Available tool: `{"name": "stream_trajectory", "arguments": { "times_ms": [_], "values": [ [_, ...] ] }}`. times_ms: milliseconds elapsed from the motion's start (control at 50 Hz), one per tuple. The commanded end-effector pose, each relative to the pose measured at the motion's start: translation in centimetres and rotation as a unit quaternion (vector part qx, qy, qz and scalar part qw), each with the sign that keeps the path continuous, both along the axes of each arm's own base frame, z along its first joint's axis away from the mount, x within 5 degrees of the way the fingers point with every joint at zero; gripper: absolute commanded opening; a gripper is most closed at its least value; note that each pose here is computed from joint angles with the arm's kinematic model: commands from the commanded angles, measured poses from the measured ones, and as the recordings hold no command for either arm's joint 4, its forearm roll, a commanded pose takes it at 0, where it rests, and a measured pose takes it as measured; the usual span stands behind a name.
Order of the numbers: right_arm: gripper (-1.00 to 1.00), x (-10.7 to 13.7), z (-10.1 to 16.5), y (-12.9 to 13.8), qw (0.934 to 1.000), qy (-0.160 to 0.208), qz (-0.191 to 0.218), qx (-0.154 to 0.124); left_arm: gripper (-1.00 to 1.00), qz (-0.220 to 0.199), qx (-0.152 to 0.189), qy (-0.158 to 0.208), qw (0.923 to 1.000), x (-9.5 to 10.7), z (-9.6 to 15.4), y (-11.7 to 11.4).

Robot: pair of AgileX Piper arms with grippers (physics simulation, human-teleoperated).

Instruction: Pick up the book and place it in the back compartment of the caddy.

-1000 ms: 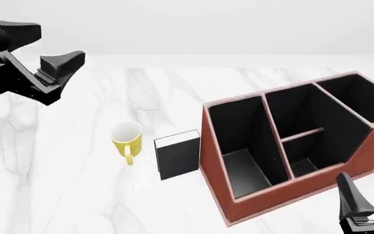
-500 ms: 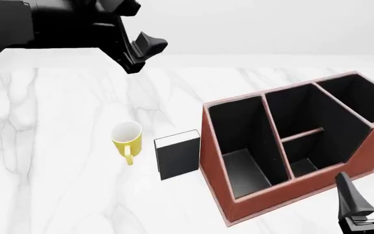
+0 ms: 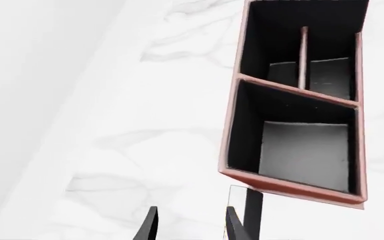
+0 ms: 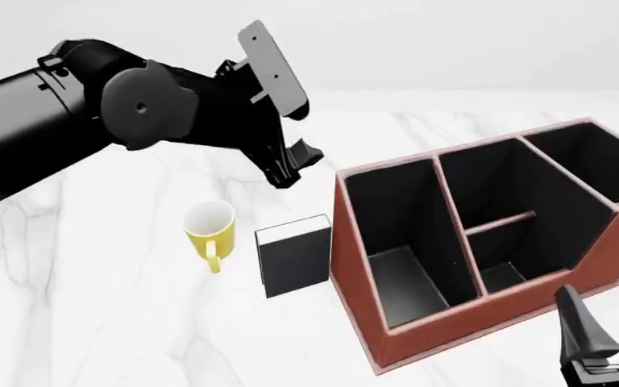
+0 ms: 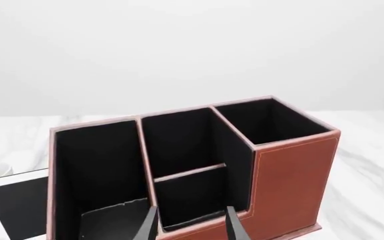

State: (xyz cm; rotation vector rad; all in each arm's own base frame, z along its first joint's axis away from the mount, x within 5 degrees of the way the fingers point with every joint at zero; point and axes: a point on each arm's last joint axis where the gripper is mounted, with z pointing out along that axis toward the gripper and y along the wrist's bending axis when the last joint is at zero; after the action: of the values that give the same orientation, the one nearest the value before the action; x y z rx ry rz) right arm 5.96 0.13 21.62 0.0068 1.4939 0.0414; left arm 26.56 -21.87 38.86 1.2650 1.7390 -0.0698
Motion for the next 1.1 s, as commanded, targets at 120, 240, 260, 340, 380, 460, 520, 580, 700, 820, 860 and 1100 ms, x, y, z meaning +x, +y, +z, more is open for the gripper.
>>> {"name": "stream_trajectory", "arguments": {
  "times_ms": [120,240,260,340,380,460,520,580,700,820,860,1100],
  "values": [
    [1.0,-0.1,0.0,0.0,1.0,-0.002,0.001,-0.001,1.0,-0.007,0.02,0.052,0.9984,0.0,-3.8,-2.0],
    [1.0,-0.1,0.0,0.0,1.0,-0.001,-0.001,-0.001,1.0,-0.011,0.023,0.062,0.9977,-0.3,-4.0,-2.5],
    [1.0,-0.1,0.0,0.0,1.0,-0.001,-0.001,-0.001,1.0,-0.011,0.023,0.062,0.9977,-0.3,-4.0,-2.5],
    [1.0,-0.1,0.0,0.0,1.0,-0.001,-0.002,0.0,1.0,-0.01,0.033,0.08,0.9962,-0.4,-5.4,-2.6],
    [1.0,-0.1,0.0,0.0,1.0,-0.001,-0.002,0.0,1.0,-0.009,0.036,0.088,0.9954,-0.6,-6.1,-2.6],
    [1.0,-0.1,0.0,0.0,1.0,-0.001,-0.002,0.0,1.0,-0.009,0.042,0.094,0.9946,-0.8,-7.0,-2.5],
    [1.0,-0.1,0.0,0.0,1.0,-0.001,-0.002,0.0,1.0,-0.01,0.042,0.096,0.9945,-1.0,-6.8,-2.5],
    [1.0,0.0,0.0,0.0,1.0,-0.001,-0.002,0.0,1.0,-0.011,0.042,0.101,0.9939,-1.4,-6.8,-2.6],
    [1.0,0.0,0.0,0.0,1.0,-0.001,-0.002,0.0,1.0,-0.01,0.044,0.108,0.9931,-1.7,-6.7,-2.5],
    [1.0,-0.1,0.0,0.0,1.0,-0.001,-0.001,0.0,1.0,-0.01,0.046,0.113,0.9925,-1.9,-6.8,-2.5],
    [1.0,-0.1,-0.2,0.0,1.0,-0.001,-0.001,0.0,1.0,-0.009,0.047,0.114,0.9924,-1.7,-6.8,-2.5],
    [1.0,-0.1,0.0,0.0,1.0,-0.001,-0.001,-0.001,1.0,0.004,0.047,0.109,0.9929,-0.3,-7.9,-2.1]
  ]
}}
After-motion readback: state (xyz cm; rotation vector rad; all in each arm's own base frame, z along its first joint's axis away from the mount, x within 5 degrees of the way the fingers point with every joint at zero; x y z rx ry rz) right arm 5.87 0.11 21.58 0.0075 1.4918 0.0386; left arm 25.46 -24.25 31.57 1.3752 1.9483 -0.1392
